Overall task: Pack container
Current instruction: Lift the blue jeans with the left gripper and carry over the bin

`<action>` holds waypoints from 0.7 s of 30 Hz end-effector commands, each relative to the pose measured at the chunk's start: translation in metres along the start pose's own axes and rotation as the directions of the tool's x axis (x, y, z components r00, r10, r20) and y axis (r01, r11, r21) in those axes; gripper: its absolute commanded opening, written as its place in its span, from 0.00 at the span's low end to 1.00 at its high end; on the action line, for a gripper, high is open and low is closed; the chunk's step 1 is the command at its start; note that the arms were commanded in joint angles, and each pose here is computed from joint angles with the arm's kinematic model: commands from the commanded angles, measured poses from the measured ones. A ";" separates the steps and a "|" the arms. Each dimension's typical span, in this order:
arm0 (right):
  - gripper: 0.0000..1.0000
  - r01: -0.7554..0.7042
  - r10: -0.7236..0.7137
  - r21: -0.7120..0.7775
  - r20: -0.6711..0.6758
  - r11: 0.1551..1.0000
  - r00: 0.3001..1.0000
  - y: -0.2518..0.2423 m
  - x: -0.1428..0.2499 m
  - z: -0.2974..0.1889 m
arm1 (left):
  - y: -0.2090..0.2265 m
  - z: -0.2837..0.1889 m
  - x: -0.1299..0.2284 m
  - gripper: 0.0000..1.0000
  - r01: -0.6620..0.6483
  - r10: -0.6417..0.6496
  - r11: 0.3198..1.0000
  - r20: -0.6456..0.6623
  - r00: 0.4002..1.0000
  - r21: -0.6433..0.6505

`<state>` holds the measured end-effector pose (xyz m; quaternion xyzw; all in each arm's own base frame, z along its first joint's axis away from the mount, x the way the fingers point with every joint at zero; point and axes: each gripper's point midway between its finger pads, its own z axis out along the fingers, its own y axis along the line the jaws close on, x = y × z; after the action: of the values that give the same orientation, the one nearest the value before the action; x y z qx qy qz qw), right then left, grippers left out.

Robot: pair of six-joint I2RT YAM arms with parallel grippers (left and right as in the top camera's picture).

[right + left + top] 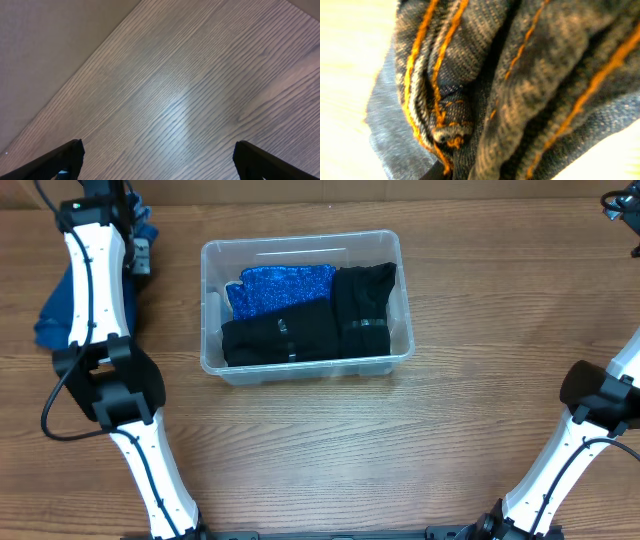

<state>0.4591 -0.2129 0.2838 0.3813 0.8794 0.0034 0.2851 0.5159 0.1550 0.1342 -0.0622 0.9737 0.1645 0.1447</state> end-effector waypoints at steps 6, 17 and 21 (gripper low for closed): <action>1.00 0.007 -0.007 -0.014 0.013 1.000 1.000 0.002 -0.002 -0.008 | 0.035 -0.214 -0.047 0.04 -0.003 -0.031 0.998 0.496 0.868 0.067; 1.00 0.007 -0.007 -0.014 0.013 1.000 1.000 0.002 -0.002 -0.008 | 0.017 -0.347 -0.055 0.04 -0.224 0.006 0.961 0.802 0.597 0.159; 1.00 0.007 -0.007 -0.014 0.013 1.000 1.000 0.002 -0.002 -0.008 | -0.036 -0.377 -0.048 0.04 -0.488 0.123 0.862 0.879 0.460 0.134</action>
<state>0.4591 -0.2130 0.2838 0.3815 0.8792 0.0032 0.2852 0.5006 0.0737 0.3996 0.0823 0.8702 0.0681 0.4810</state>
